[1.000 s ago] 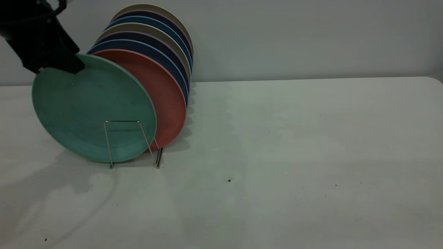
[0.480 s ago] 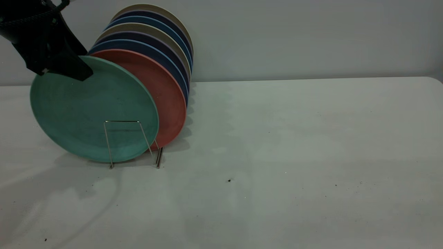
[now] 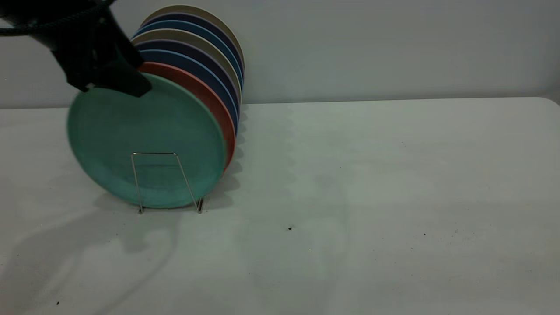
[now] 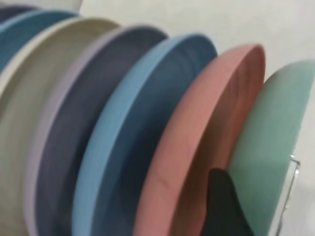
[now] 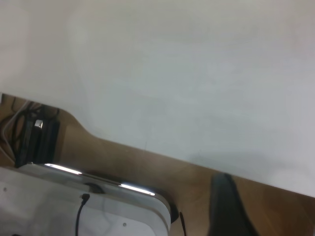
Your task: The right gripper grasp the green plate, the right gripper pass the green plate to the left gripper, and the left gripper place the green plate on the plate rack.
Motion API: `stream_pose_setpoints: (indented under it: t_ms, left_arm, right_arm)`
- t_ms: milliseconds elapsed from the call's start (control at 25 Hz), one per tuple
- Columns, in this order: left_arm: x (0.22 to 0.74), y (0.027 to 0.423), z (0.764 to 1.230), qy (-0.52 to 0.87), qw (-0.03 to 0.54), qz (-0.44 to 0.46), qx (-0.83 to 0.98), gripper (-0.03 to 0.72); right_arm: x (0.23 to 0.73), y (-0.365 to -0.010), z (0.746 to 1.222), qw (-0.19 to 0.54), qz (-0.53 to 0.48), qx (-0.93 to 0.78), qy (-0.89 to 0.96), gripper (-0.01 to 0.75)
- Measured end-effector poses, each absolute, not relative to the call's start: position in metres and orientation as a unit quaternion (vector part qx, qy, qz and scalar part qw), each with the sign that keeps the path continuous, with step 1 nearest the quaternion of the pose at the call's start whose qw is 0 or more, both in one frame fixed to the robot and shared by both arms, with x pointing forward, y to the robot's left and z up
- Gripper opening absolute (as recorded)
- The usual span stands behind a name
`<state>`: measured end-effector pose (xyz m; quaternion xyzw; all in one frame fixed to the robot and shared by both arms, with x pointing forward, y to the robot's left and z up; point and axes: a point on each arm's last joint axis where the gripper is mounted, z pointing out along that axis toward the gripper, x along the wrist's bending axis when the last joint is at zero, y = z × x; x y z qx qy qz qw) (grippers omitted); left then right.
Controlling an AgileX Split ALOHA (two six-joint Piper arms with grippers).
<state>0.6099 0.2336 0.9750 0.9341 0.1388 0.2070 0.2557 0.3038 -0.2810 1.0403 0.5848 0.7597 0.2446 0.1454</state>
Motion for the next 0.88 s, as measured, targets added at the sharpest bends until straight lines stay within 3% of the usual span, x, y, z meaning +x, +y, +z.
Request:
stream_pose_setpoints:
  t_ms: [240,440,600,760,880]
  left_arm:
    - [0.606,0.237,1.007,0.14,0.259,0.267,0.918,0.495]
    - [0.576,0.239,1.078,0.192,0.311,0.32,0.874,0.495]
    - [0.522,0.245,1.136,0.259,0.358,0.308,0.842,0.495]
    - [0.462,0.266,1.164,0.347,0.323,0.268,0.839,0.495]
    - [0.416,0.278,1.166,0.43,0.265,0.227,0.833,0.495]
  right_arm:
    - [0.304,-0.281,1.04,0.145,0.244,0.584,0.76,0.445]
    - [0.298,-0.286,1.036,0.136,0.2,0.599,0.764,0.445]
    - [0.297,-0.288,1.035,0.13,0.187,0.614,0.756,0.445]
    - [0.292,-0.287,1.036,0.14,0.196,0.605,0.759,0.445]
    - [0.283,-0.286,1.039,0.161,0.214,0.583,0.767,0.445]
